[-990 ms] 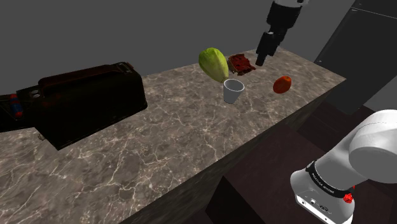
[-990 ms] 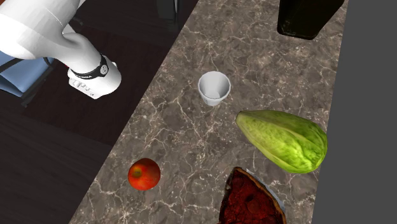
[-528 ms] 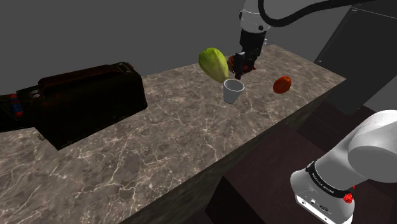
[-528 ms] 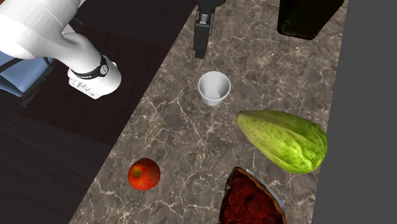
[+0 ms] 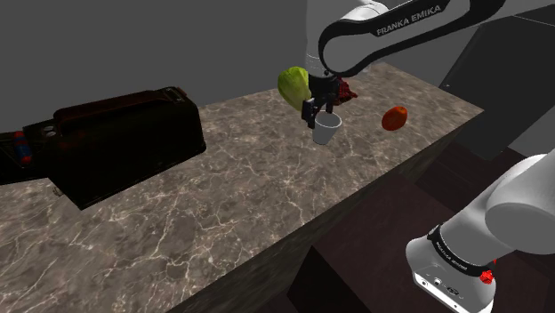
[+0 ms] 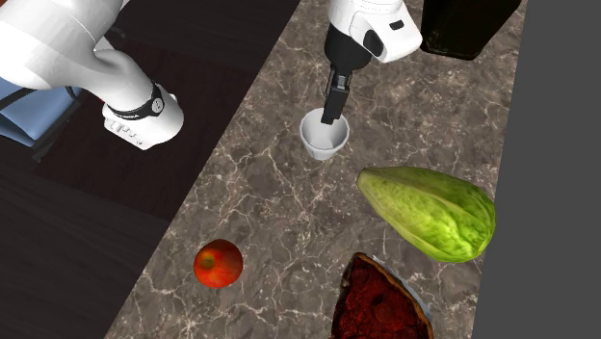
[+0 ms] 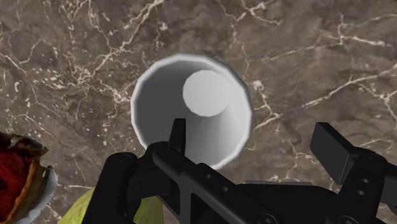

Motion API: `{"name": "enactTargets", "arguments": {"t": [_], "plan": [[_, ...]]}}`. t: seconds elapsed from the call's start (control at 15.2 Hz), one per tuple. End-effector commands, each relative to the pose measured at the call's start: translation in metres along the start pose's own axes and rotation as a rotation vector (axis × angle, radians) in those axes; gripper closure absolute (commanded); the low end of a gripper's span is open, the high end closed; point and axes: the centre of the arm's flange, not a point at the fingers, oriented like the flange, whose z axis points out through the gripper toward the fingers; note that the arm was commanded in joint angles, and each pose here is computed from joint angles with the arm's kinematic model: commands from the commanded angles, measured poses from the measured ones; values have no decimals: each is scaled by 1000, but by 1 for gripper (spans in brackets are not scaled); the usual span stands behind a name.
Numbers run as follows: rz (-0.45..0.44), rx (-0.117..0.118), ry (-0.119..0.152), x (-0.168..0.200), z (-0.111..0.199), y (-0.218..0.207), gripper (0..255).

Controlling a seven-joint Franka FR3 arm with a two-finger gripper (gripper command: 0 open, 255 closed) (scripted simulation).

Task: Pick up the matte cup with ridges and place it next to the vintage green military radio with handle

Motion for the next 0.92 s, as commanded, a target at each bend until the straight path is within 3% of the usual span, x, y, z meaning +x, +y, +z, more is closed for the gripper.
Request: {"name": "enactTargets", "arguments": {"t": [0.0, 0.4, 0.86], "plan": [[2, -4, -4, 6, 9, -3, 0], [2, -4, -4, 6, 44, -3, 0], [2, -4, -4, 6, 44, -3, 0]]}}
